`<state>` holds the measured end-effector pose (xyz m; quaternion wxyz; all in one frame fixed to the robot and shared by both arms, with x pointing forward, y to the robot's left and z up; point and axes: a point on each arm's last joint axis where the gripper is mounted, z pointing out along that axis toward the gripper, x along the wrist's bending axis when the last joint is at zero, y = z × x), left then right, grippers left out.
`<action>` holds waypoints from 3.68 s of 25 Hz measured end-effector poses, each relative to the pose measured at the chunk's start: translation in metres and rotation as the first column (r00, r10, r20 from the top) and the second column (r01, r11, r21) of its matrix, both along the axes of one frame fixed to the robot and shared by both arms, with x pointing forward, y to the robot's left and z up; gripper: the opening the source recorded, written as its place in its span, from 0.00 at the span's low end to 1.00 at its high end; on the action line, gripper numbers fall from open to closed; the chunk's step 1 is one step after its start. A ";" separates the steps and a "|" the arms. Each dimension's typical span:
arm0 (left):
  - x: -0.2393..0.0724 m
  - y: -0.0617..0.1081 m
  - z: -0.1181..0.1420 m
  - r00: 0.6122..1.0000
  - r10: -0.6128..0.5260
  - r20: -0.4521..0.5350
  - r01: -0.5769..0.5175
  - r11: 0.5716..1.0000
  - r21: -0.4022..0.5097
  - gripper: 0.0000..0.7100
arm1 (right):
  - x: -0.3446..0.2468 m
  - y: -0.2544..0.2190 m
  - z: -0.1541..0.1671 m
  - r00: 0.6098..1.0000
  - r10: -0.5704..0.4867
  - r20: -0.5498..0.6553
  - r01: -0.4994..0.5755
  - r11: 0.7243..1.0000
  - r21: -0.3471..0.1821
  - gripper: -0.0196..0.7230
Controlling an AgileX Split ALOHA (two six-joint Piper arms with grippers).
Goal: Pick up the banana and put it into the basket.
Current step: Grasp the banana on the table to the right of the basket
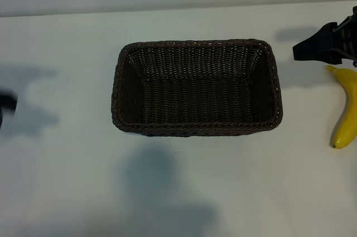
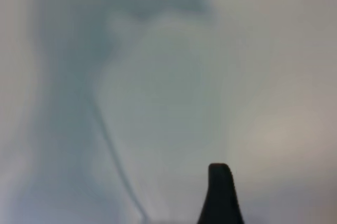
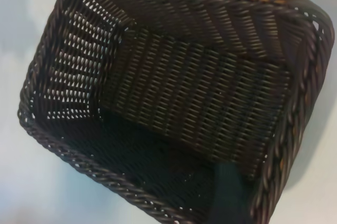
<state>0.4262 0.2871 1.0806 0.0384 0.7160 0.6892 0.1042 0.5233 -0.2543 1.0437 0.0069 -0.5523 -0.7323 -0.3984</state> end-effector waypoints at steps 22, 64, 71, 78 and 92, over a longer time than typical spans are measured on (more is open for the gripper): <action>-0.160 0.021 -0.037 0.848 0.008 0.530 0.031 0.997 -0.065 0.79 | 0.000 0.000 0.000 1.000 -0.001 0.000 0.001 1.000 0.000 0.70; -0.200 0.024 -0.035 0.670 0.179 0.720 -0.171 0.982 -0.085 0.79 | 0.012 -0.010 0.026 0.932 -0.358 -0.053 0.307 0.859 -0.409 0.74; -0.200 0.024 -0.035 0.670 0.179 0.720 -0.171 0.982 -0.085 0.79 | 0.009 -0.018 0.024 0.893 -0.441 -0.089 0.360 0.820 -0.444 0.74; -0.200 0.024 -0.035 0.670 0.179 0.720 -0.171 0.982 -0.085 0.79 | 0.025 -0.050 -0.005 0.833 -0.514 -0.205 0.380 0.800 -0.464 0.75; -0.200 0.024 -0.035 0.670 0.179 0.720 -0.171 0.982 -0.085 0.79 | 0.053 -0.058 -0.081 0.796 -0.497 -0.345 0.254 0.792 -0.555 0.75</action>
